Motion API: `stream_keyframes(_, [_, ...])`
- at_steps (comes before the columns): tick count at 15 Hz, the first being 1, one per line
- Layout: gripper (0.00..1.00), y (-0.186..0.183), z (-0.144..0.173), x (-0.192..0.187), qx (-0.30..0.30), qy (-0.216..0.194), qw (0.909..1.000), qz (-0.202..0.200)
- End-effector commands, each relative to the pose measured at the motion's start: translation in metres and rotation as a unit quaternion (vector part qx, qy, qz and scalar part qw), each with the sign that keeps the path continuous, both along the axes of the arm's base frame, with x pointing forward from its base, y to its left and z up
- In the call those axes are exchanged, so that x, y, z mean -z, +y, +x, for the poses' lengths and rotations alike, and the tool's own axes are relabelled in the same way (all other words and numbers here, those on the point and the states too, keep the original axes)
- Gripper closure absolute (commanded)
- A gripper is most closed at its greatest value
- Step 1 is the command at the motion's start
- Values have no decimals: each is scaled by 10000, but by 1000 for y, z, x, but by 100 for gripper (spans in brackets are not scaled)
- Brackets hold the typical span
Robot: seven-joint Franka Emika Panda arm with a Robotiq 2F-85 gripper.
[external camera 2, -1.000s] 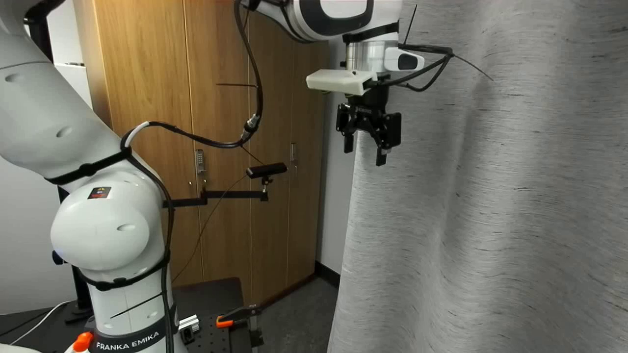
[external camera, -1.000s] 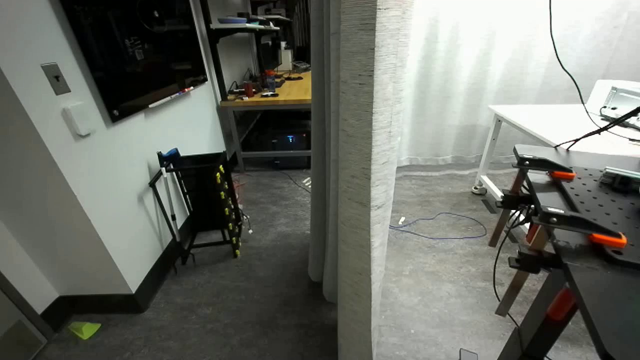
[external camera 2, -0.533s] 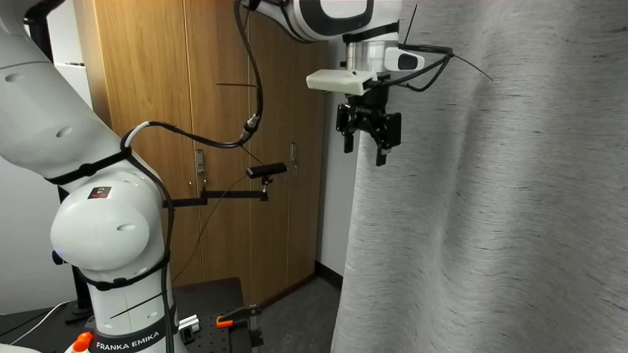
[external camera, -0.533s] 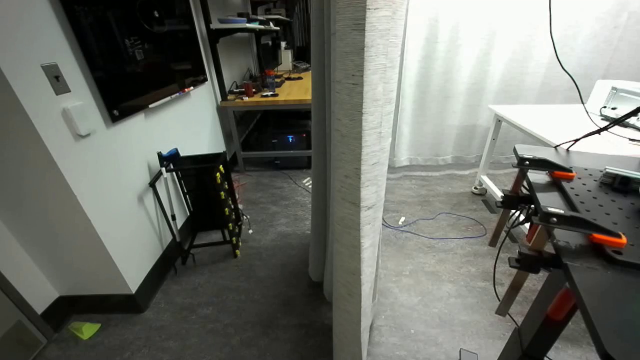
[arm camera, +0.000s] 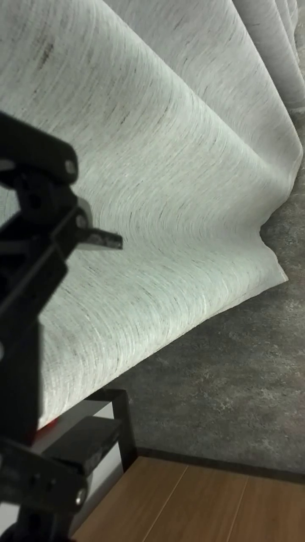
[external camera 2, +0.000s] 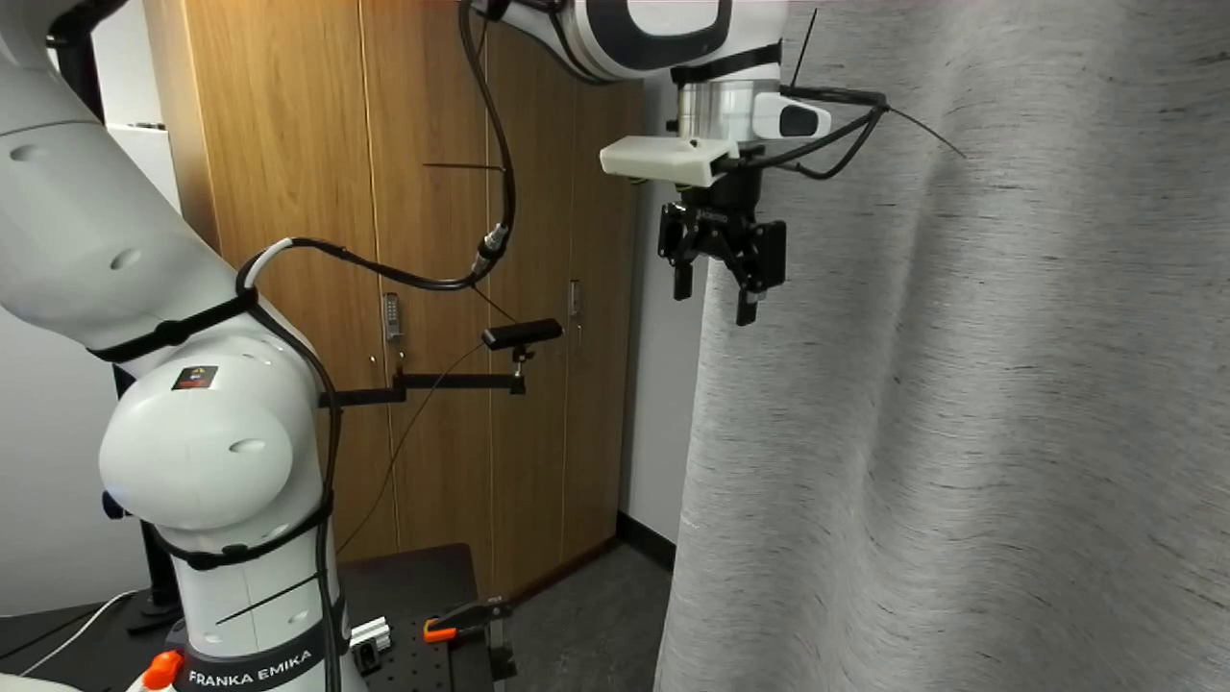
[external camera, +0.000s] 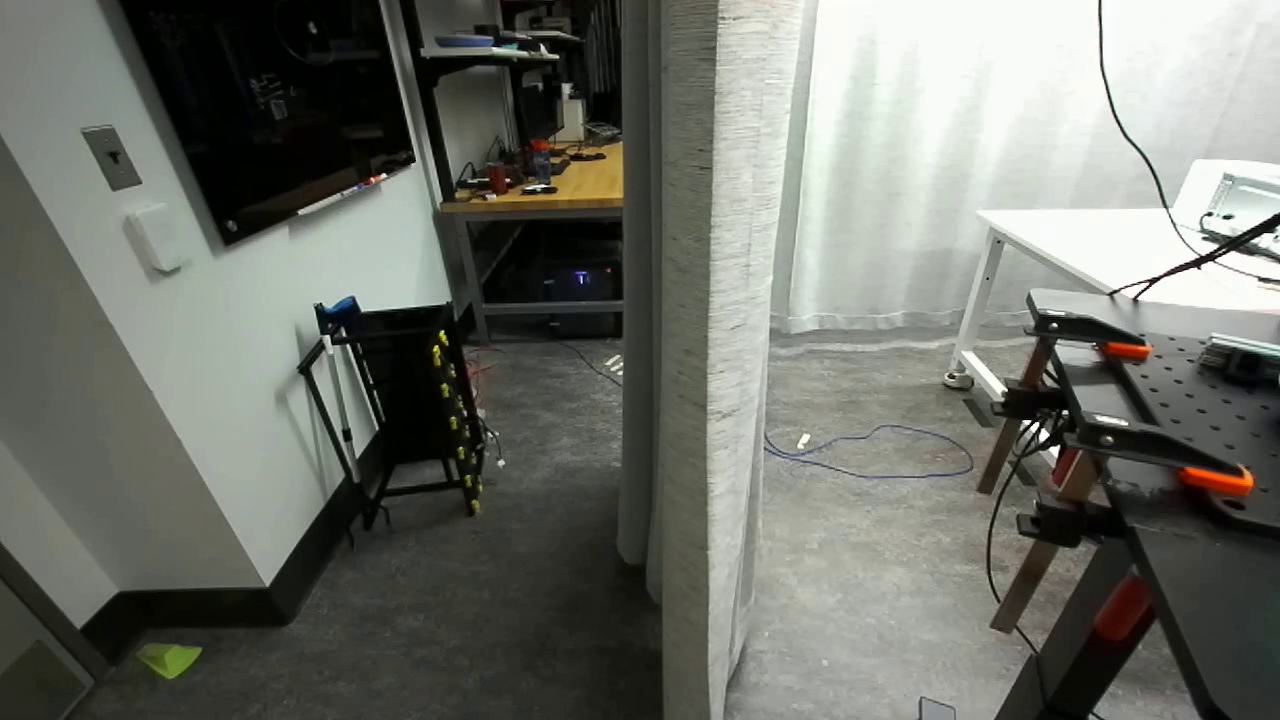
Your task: Close the curtain
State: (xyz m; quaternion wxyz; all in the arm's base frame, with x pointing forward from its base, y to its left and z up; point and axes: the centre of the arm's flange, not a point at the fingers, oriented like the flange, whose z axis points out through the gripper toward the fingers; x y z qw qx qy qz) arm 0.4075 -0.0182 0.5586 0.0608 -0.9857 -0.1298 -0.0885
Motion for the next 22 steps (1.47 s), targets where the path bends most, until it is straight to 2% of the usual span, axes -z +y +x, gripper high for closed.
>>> stream_keyframes(1, [0,0,0,0,0,0,10000,0])
stream_keyframes(12, [0,2,1,5,0,-55,9999,-95])
stream_keyframes(17, [0,19,0,-3,-348,-479,9980,-221])
stream_keyframes(22, [0,34,-4,-18,-814,-937,9919,-279])
